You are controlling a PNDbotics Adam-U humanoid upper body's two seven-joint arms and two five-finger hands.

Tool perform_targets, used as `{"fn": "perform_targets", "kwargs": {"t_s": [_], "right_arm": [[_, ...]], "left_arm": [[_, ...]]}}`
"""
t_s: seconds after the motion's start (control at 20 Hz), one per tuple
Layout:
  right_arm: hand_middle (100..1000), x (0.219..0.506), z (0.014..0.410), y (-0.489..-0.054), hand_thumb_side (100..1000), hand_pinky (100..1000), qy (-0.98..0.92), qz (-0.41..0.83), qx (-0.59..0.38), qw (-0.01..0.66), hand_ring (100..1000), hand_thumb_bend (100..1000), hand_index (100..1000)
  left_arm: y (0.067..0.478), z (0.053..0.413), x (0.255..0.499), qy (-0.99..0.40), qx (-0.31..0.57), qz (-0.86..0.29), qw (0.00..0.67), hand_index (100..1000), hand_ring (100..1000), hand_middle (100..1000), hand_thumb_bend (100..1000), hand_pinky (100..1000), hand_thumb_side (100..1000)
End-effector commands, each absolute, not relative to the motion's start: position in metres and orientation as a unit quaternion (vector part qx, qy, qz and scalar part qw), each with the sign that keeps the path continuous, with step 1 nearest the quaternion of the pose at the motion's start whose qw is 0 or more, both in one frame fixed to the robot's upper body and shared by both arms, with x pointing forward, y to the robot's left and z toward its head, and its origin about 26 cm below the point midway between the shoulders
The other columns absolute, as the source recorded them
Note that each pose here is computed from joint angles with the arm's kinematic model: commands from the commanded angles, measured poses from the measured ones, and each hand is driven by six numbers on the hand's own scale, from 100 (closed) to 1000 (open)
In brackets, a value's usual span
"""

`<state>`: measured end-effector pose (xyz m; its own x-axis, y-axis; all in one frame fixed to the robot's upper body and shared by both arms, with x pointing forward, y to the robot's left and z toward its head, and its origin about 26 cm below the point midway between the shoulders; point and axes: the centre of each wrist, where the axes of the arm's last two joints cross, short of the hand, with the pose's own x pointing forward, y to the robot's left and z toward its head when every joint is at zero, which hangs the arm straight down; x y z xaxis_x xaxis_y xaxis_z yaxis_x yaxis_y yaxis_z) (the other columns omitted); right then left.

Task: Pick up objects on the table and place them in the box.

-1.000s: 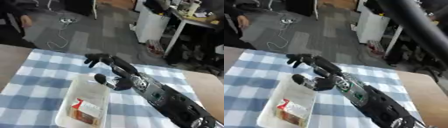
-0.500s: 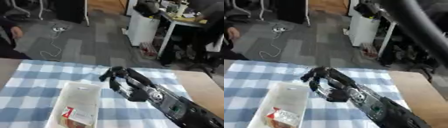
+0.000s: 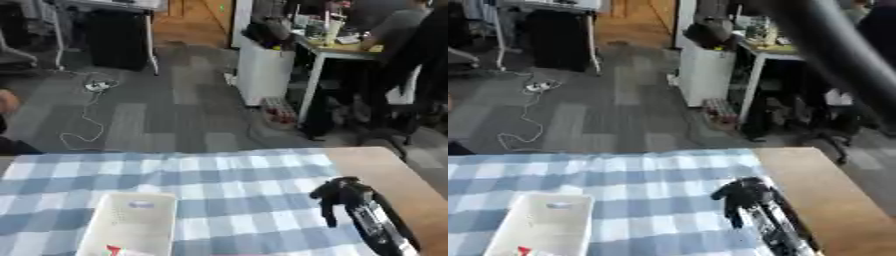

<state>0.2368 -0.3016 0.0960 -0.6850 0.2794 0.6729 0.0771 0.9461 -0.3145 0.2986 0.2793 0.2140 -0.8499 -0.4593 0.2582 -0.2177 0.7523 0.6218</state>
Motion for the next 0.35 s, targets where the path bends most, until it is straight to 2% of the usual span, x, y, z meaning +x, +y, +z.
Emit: {"fn": "perform_targets", "kwargs": {"t_s": [0.05, 0.2, 0.35], "right_arm": [[348, 0.231, 0.091, -0.296, 1000, 188, -0.929, 0.030, -0.117, 0.350, 257, 111, 635], [344, 0.231, 0.088, -0.295, 1000, 184, -0.934, -0.035, -0.154, 0.319, 249, 124, 627], [350, 0.237, 0.092, -0.292, 1000, 188, -0.936, -0.095, -0.186, 0.282, 247, 133, 628]], "left_arm": [[0.281, 0.212, 0.294, -0.905, 0.196, -0.324, 0.194, 757, 457, 638, 116, 396, 912], [0.280, 0.202, 0.292, -0.898, 0.178, -0.347, 0.203, 757, 457, 639, 111, 394, 913], [0.285, 0.212, 0.293, -0.897, 0.188, -0.349, 0.198, 757, 460, 639, 112, 398, 910]]}}
